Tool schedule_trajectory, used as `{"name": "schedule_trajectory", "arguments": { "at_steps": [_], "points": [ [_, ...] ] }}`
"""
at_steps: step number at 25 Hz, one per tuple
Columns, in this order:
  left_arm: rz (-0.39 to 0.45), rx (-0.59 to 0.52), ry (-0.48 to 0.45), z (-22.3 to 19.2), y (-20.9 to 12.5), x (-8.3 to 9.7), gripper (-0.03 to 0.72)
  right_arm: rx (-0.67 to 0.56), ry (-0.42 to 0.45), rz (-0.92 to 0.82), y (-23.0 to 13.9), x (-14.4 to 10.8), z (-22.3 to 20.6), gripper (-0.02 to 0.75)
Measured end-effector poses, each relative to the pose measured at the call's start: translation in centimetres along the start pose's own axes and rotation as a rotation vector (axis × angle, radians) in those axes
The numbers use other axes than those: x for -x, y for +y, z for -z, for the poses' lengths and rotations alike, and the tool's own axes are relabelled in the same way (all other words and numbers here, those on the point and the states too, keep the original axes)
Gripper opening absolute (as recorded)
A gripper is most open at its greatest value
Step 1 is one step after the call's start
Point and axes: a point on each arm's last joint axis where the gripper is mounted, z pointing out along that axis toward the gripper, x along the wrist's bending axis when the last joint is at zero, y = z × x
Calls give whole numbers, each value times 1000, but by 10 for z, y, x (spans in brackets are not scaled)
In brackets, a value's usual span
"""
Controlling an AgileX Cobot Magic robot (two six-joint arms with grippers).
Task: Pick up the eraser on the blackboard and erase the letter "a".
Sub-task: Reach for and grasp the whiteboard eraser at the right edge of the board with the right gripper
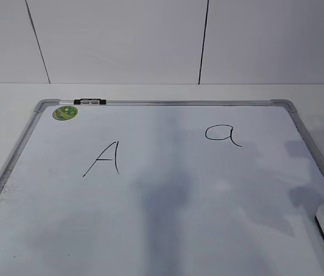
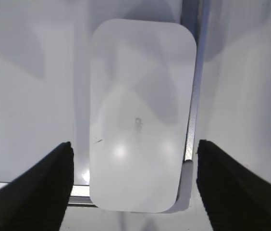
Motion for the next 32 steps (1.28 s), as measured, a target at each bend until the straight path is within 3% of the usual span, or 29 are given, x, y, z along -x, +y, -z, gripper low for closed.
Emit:
{"name": "schedule_trajectory", "arguments": {
  "at_steps": [24,32],
  "points": [
    [0,0,0,0,0,0,235,-37,9,-69,-10,0,-11,633],
    [0,0,0,0,0,0,235,20,10,-60,-5,0,-12,633]
  ]
}}
